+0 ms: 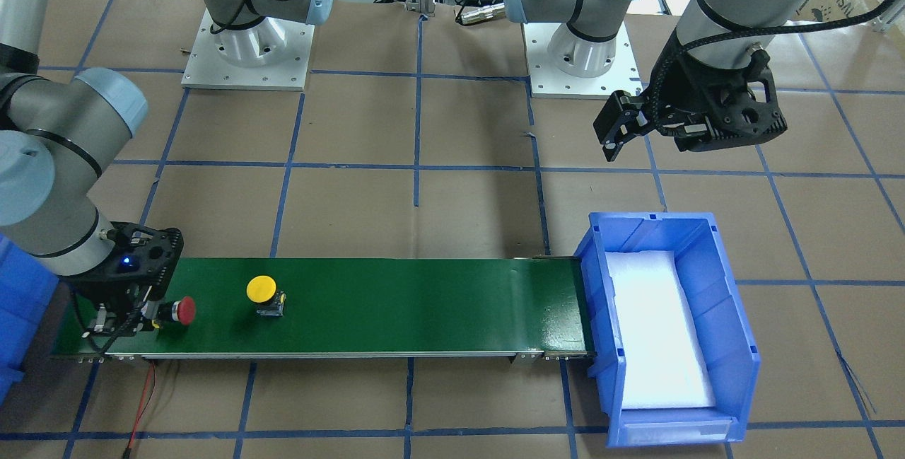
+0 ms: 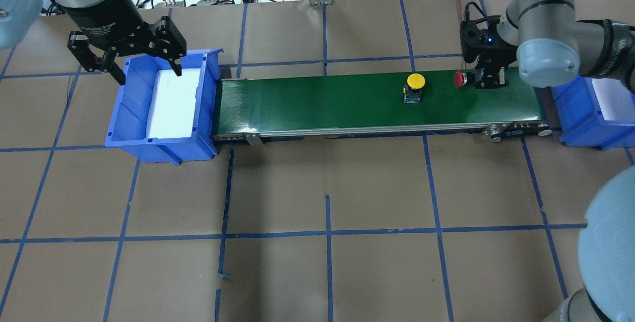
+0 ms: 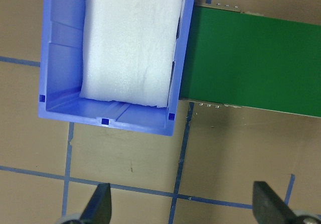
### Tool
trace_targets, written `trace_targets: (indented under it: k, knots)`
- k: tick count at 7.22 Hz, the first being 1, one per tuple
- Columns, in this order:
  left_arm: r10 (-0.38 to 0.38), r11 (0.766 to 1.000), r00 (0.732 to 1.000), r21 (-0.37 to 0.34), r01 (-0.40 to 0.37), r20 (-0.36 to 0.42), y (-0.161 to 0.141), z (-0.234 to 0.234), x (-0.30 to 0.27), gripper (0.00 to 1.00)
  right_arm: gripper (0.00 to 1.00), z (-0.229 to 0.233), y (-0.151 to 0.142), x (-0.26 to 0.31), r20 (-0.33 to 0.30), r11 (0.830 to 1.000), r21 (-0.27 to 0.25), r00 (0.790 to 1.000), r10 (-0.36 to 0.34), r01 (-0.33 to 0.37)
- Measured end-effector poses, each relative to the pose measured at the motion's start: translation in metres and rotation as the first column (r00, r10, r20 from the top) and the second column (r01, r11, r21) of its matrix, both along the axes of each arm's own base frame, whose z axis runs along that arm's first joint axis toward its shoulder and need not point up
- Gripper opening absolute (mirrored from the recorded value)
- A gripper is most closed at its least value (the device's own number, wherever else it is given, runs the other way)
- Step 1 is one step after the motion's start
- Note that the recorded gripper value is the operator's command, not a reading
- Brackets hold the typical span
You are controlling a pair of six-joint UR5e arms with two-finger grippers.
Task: Transport two buttons from left to right
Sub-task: 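Carry the red button into the far blue bin with the right gripper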
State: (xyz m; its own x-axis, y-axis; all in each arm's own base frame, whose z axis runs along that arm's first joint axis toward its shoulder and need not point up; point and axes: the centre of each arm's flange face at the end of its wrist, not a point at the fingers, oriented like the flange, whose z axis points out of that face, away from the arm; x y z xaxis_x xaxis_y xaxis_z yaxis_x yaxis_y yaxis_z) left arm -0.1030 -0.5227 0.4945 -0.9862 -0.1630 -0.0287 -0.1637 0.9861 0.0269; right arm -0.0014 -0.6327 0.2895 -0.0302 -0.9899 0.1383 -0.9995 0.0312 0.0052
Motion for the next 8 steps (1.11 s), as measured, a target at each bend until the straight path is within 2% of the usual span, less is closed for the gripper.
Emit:
trace_targets:
  k: [2, 3, 5, 6, 7, 8]
  knots:
    - [0.000, 1.000, 1.000, -0.001, 0.000, 0.000, -0.001, -0.001, 0.000, 1.00, 0.06, 0.052, -0.020, -0.074, -0.021, 0.995, -0.069, 0.997, -0.074, 0.072]
    - [0.000, 1.000, 1.000, -0.001, 0.000, 0.000, -0.001, -0.001, 0.000, 1.00, 0.06, 0.064, -0.018, -0.124, -0.029, 0.990, -0.083, 0.992, -0.119, 0.116]
    - [0.000, 1.000, 1.000, -0.001, 0.000, 0.000, -0.001, 0.000, 0.000, 1.00, 0.06, 0.060, 0.005, -0.223, -0.038, 0.976, -0.072, 0.977, -0.209, 0.206]
    - [0.000, 1.000, 1.000, -0.001, 0.000, 0.000, -0.001, 0.000, 0.000, 1.00, 0.06, 0.046, 0.014, -0.260, -0.039, 0.974, -0.053, 0.974, -0.225, 0.222]
    - [0.000, 1.000, 1.000, 0.000, 0.000, -0.001, -0.001, -0.001, 0.000, 1.00, 0.07, 0.023, 0.017, -0.287, -0.038, 0.977, -0.028, 0.977, -0.211, 0.210]
    - [0.000, 1.000, 1.000, 0.000, 0.000, -0.001, -0.001, -0.001, 0.000, 1.00, 0.17, 0.000, 0.017, -0.306, -0.031, 0.981, -0.011, 0.980, -0.195, 0.194]
